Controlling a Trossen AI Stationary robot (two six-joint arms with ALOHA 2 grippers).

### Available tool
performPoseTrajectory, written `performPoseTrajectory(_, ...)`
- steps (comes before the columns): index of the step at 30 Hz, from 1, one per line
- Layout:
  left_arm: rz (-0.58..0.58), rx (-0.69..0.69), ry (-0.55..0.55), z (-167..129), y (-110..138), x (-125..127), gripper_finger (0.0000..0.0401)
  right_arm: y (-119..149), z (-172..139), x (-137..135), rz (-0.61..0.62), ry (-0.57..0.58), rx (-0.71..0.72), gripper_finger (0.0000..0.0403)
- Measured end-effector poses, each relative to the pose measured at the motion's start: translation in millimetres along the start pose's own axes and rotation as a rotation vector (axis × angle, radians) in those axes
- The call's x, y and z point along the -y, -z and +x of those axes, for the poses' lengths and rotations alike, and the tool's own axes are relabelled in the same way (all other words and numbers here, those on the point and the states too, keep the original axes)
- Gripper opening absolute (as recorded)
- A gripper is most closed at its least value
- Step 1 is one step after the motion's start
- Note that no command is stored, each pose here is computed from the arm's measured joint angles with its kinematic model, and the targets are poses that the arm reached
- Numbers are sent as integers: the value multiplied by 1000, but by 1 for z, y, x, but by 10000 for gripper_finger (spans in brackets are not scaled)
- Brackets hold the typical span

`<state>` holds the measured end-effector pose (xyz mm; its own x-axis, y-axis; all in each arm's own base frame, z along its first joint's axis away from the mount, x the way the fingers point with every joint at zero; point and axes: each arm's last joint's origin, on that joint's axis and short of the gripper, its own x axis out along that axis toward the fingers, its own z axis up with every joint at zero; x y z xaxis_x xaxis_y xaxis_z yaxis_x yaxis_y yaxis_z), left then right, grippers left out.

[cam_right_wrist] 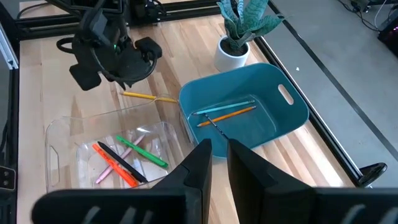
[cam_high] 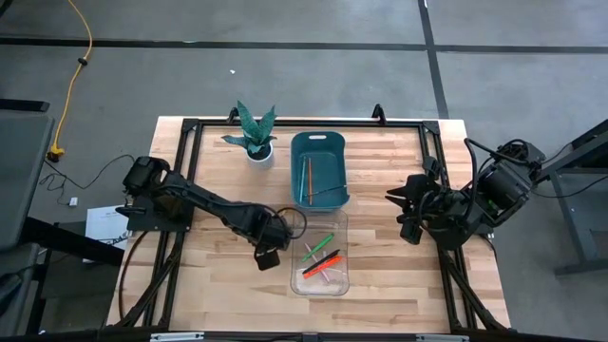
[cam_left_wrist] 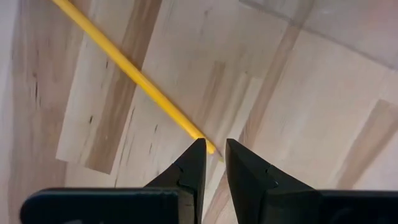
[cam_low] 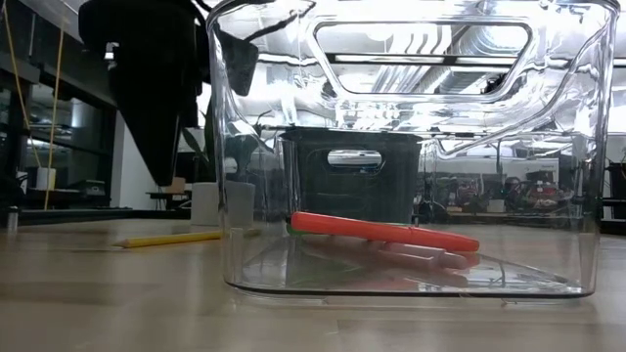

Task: Sort pens & pencils
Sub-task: Put the yellow pencil into the blue bin

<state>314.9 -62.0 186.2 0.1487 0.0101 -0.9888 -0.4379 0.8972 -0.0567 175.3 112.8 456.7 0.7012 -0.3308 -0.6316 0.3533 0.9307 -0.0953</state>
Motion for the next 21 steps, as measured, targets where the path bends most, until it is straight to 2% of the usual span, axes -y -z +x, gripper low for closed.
performPoseTrajectory(12,-61,-20,11,20,11,-7,51,0,0,0,-4,0,0,41)
performPoseTrajectory(21,-80,6,33,23,9,-6,51,0,0,0,-4,0,0,41)
